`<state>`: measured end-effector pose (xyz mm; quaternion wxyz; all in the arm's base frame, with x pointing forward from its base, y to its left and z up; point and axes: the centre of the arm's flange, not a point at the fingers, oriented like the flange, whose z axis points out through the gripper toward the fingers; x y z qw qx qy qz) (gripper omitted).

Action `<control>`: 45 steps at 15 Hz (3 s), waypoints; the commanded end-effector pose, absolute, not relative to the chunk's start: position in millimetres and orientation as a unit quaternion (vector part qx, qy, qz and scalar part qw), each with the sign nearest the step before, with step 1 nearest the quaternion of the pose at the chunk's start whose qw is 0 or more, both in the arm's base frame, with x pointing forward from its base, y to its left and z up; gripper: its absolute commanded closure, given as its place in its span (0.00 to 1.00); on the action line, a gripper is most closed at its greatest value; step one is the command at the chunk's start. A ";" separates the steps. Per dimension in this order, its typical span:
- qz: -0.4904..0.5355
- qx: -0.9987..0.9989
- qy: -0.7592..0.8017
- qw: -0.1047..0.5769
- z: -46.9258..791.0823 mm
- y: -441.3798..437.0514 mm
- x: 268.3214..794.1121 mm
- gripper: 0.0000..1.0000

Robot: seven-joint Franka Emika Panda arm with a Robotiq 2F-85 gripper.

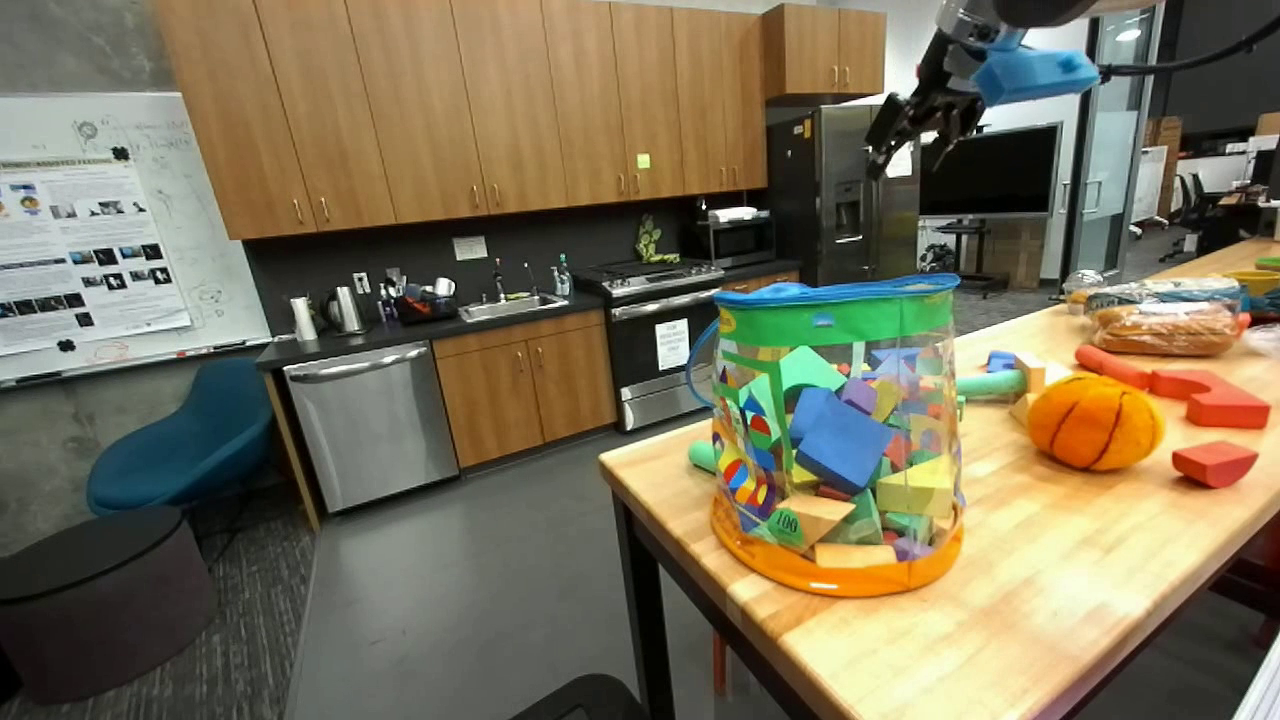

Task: Take the green cylinder out of the bag and put the blue block in the bag.

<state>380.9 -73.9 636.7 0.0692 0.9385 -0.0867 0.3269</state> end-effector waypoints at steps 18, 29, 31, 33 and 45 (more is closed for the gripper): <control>0.313 0.888 -0.326 0.084 549.2 -250.7 392.4 0.00; 0.301 0.894 -0.323 0.078 546.5 -247.0 394.0 0.00; 0.290 0.899 -0.320 0.077 545.0 -241.5 401.8 0.00; 0.275 0.905 -0.315 0.076 539.6 -234.4 412.0 0.00; 0.157 0.944 -0.265 0.114 508.1 -214.4 433.2 0.00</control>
